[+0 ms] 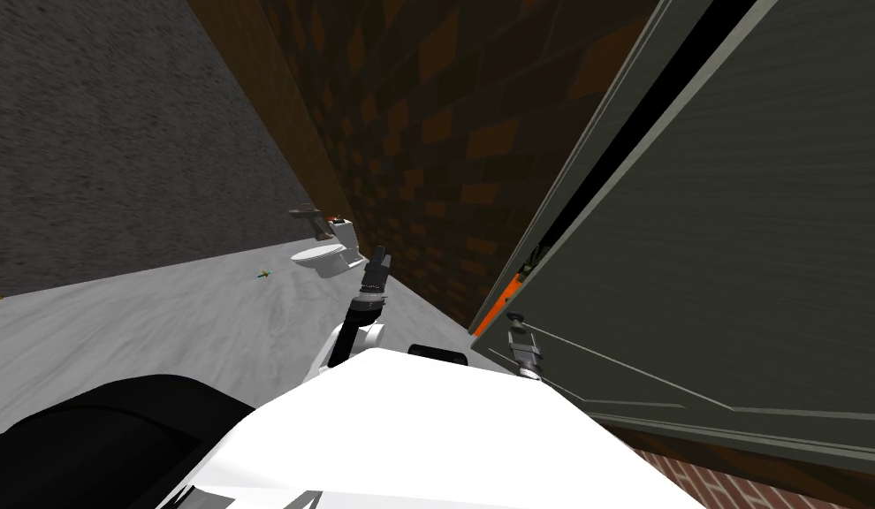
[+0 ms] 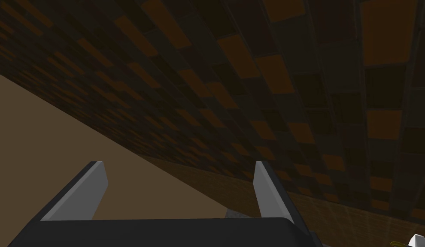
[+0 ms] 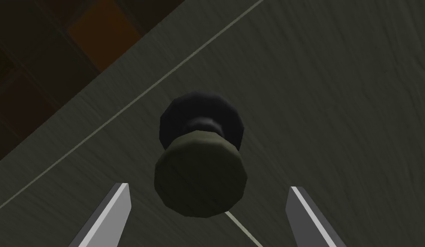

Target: Pull the door open

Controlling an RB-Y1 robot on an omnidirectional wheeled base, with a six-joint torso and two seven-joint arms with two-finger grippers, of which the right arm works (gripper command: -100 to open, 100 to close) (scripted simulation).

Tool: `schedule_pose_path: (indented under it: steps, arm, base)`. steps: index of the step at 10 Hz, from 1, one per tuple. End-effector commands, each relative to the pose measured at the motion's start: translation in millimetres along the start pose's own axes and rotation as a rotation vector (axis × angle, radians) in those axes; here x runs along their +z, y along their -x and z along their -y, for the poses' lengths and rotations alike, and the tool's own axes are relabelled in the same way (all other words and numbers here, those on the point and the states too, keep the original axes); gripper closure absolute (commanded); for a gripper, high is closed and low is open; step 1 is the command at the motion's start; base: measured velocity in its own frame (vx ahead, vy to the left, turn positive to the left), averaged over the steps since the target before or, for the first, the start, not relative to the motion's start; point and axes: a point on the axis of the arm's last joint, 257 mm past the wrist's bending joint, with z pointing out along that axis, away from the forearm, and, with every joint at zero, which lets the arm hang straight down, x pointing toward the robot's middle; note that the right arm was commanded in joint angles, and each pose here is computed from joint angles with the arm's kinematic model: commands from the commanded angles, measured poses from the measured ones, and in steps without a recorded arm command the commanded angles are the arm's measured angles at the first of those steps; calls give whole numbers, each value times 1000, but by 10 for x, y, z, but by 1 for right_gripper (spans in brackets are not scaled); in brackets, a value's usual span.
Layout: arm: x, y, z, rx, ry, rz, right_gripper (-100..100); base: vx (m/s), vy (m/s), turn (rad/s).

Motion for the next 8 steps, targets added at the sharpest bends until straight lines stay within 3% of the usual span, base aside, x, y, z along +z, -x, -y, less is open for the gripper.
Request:
schedule_pose_path:
  steps: [1,7,8]
  arm:
    - [19,-30,20,71,3,2,-100]
    - [80,-134,92,300,14,8,-100]
    - [80,-134,92,305,14,8,-100]
  base:
    - [-62,-16,19]
    - [-66,-4,23]
    - [-41,-4,12]
